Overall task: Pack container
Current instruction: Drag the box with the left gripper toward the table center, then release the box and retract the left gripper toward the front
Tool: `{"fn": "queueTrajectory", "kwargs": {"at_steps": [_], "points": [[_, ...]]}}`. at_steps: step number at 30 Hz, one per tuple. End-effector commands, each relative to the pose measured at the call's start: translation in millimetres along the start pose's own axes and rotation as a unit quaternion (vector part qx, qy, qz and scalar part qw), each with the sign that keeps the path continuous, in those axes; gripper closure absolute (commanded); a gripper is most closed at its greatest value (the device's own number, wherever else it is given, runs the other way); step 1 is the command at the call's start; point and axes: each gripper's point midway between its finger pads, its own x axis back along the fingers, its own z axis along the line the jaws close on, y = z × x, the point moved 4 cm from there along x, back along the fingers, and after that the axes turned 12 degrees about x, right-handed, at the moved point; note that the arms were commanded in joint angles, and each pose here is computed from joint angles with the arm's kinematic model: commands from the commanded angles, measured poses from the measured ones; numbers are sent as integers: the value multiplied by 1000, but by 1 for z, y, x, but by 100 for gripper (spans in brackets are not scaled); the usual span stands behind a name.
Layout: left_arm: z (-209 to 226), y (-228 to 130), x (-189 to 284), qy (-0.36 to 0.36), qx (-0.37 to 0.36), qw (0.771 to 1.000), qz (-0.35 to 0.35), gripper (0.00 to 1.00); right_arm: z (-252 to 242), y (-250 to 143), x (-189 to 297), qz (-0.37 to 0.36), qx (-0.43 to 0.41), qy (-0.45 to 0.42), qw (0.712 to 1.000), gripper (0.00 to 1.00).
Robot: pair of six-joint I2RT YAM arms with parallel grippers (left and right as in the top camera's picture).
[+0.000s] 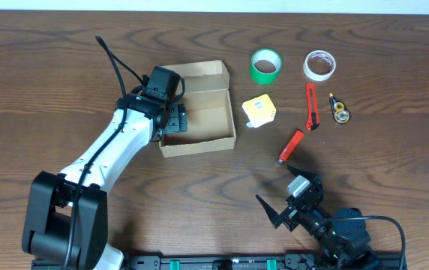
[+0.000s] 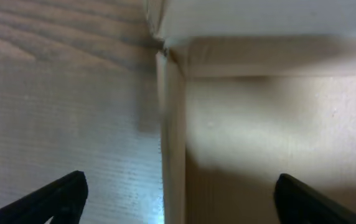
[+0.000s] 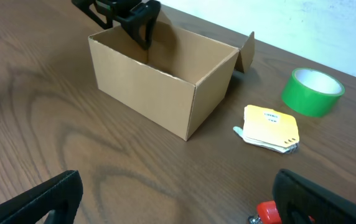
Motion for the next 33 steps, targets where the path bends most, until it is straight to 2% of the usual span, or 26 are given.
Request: {"fn": "queueTrajectory", "kwargs": {"at_steps": [1,8,13,17,27,33], "points": [[-3,14,27,-14,-2,1000,-20,5,2,0,0,-2,-6,4,1000,1],[0,24,118,-57,-56,996,-50,5,2,0,0,-2,-6,4,1000,1],[2,6,181,-140,-118,980,-73,5,2,0,0,-2,-6,4,1000,1],[23,-16,221,-159,-144,972,-100,5,2,0,0,-2,-6,4,1000,1],[64,-70,260,-162,-181,965,-94,5,2,0,0,-2,-6,4,1000,1],[71,-80,263,-160,-182,967,-82,5,2,0,0,-2,-6,4,1000,1]]}}
